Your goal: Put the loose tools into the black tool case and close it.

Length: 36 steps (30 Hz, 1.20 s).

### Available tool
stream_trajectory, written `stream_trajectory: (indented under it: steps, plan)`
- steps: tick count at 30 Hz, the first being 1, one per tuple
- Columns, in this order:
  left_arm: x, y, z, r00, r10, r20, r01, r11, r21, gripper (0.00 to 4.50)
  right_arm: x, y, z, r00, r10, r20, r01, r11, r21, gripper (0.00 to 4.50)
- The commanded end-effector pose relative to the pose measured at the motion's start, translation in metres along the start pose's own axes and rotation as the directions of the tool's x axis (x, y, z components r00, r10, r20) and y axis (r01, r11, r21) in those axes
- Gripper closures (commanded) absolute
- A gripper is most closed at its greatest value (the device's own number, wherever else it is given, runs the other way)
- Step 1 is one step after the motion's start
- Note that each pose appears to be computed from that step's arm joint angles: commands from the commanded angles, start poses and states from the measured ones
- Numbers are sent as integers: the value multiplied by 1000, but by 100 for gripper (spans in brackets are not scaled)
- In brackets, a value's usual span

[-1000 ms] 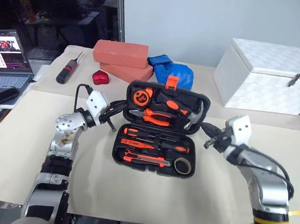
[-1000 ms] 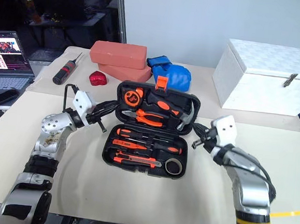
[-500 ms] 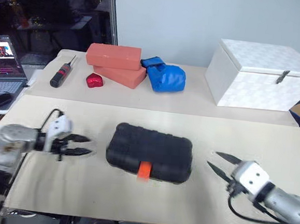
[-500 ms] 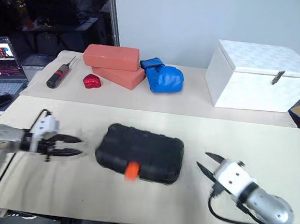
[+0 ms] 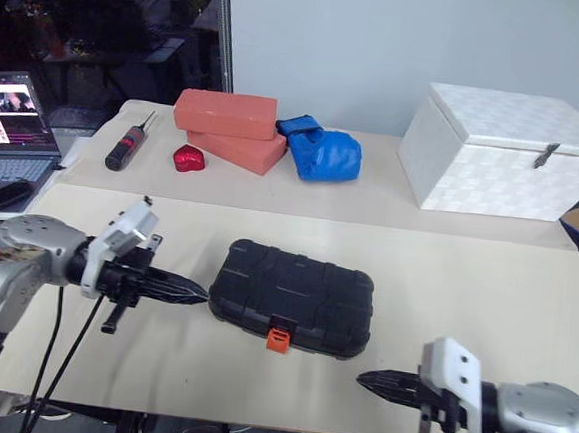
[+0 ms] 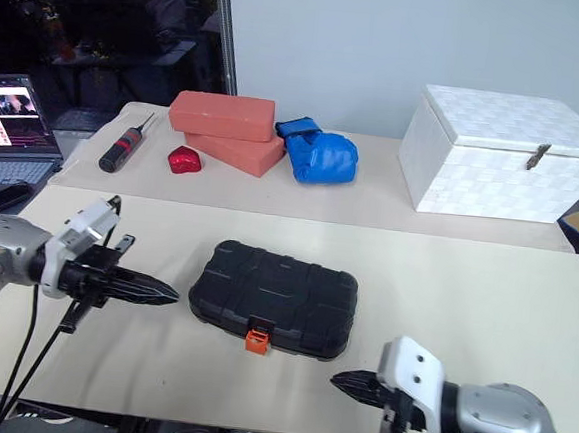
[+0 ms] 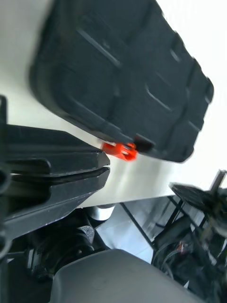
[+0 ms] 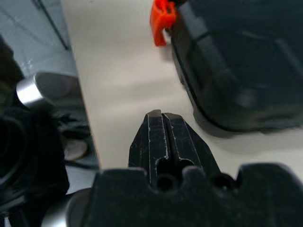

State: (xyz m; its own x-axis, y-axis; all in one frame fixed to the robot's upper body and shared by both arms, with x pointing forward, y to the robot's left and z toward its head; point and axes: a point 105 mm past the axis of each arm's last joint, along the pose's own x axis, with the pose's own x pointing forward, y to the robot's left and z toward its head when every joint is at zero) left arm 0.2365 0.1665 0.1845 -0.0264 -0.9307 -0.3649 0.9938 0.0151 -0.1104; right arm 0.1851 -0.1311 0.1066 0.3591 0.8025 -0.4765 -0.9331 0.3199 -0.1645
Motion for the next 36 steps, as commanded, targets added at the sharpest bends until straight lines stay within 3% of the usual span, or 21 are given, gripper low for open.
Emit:
stream_trajectory:
  steps: [1,7,11,15,21,28,32,36]
  plan:
    - [8,-4,8,1000,-14,-25,16,997,75,447,14,-19,-13,993,-105,-55,106,994,7,450]
    - [17,0,12,999,34,-6,-33,993,111,447,30,-90,3,890,-453,54,442,886,142,450]
    - [20,11,14,992,125,17,-126,982,142,447,55,-145,24,829,-551,95,543,834,99,450]
    - [22,28,19,975,221,37,-224,958,179,447,71,-166,29,846,-523,109,519,853,65,450]
    - [25,52,27,949,309,56,-314,929,194,447,47,-148,22,892,-442,94,433,896,104,450]
    - [42,71,-9,937,326,-127,-303,937,171,450,25,-99,16,935,-352,53,334,920,206,238]
    - [50,74,-34,921,304,-242,-273,950,153,450,37,-91,24,932,-354,76,327,913,245,238]
    - [52,76,-40,916,302,-263,-268,951,156,450,51,-92,31,926,-366,97,330,906,264,238]
